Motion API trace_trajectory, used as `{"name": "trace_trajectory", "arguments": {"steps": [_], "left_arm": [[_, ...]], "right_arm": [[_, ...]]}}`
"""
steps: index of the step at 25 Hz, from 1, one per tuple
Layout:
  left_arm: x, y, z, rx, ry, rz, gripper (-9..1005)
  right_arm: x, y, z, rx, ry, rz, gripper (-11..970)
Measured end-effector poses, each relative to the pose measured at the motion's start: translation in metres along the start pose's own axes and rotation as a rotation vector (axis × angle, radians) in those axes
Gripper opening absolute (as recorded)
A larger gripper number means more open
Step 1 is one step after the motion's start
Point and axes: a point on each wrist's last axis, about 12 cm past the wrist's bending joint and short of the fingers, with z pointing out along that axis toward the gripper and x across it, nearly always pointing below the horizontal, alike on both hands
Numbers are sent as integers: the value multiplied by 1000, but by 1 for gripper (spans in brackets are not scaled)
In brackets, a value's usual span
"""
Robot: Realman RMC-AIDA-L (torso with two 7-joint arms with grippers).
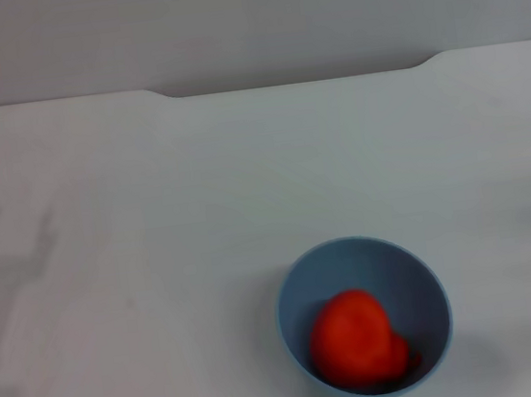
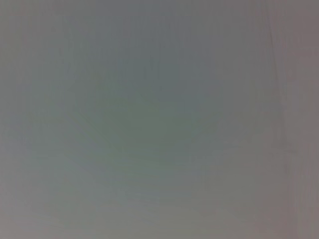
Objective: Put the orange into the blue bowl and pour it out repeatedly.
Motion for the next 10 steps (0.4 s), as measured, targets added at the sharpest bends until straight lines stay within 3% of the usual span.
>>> {"name": "trace_trajectory", "arguments": {"steps": [10], "left_arm": [[15, -13, -16, 17, 98, -10, 712]], "right_arm": [[10, 11, -4, 30, 55, 44, 588]]}}
